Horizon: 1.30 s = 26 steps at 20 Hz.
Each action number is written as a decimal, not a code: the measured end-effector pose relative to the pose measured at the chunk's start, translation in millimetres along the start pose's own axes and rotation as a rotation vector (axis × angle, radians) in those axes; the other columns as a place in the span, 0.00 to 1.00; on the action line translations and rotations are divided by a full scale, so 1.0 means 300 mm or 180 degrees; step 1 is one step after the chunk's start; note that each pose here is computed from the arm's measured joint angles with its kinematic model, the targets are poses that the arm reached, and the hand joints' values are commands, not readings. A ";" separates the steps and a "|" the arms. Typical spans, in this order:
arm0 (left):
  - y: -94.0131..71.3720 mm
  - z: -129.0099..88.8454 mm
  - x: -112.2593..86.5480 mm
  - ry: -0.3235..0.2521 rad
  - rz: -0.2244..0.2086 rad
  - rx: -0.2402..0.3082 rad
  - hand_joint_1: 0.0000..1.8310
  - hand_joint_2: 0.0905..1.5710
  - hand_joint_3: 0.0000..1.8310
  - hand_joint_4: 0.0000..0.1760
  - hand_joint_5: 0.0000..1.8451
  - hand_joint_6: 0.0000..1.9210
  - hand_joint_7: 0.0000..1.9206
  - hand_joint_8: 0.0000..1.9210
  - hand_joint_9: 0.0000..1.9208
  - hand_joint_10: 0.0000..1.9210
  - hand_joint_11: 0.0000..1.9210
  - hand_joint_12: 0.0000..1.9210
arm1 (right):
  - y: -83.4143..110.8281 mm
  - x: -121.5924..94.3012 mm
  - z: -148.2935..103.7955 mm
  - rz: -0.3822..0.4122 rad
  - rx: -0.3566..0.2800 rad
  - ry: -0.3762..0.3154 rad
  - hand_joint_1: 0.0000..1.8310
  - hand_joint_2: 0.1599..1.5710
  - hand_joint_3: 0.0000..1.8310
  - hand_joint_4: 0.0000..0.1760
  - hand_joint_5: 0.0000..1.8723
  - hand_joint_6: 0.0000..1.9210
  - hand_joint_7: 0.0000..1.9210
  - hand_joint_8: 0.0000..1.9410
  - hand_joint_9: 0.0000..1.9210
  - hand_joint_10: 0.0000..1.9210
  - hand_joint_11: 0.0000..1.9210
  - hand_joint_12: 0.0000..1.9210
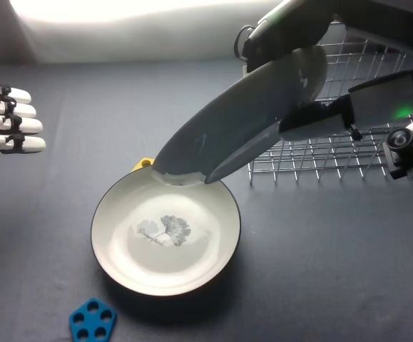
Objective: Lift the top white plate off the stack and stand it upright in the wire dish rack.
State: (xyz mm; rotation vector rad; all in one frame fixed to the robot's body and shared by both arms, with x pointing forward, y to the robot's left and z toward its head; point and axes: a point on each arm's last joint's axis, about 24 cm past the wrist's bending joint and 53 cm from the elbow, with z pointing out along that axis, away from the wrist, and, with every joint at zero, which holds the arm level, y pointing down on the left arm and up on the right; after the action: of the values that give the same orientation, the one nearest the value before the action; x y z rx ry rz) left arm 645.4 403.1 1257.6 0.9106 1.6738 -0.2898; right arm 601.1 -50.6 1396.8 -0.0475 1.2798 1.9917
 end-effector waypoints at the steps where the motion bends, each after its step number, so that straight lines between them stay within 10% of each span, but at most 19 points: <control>1: 0.001 0.000 0.000 0.0000 -0.0001 -0.0002 0.10 0.56 0.00 0.00 0.03 0.00 0.04 0.00 0.05 0.00 0.06 0.01 | 0.000 0.000 0.000 -0.0004 -0.0001 0.0003 0.82 0.62 0.00 0.00 0.53 0.45 0.63 0.18 0.63 0.31 0.51 0.70; 17: -0.030 0.012 0.016 0.0044 0.0090 0.0087 0.10 0.57 0.00 0.00 0.02 0.00 0.02 0.00 0.03 0.00 0.06 0.01 | -0.021 -0.176 -0.029 -0.0013 0.0016 -0.0384 0.82 0.64 0.00 0.00 0.50 0.52 0.54 0.32 0.60 0.36 0.50 0.72; 26: -0.058 0.017 0.013 0.0034 0.0179 0.0122 0.10 0.56 0.00 0.00 0.02 0.00 0.03 0.00 0.02 0.00 0.05 0.01 | -0.035 -0.229 -0.046 -0.0030 0.0067 -0.0497 0.82 0.63 0.00 0.00 0.52 0.49 0.61 0.18 0.60 0.36 0.52 0.72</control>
State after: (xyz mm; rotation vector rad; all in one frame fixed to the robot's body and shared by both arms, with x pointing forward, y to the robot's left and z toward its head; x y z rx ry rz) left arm 636.8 390.1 1247.8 0.9879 1.6544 -0.2801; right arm 651.8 -98.5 1409.9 0.1100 1.1976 1.9333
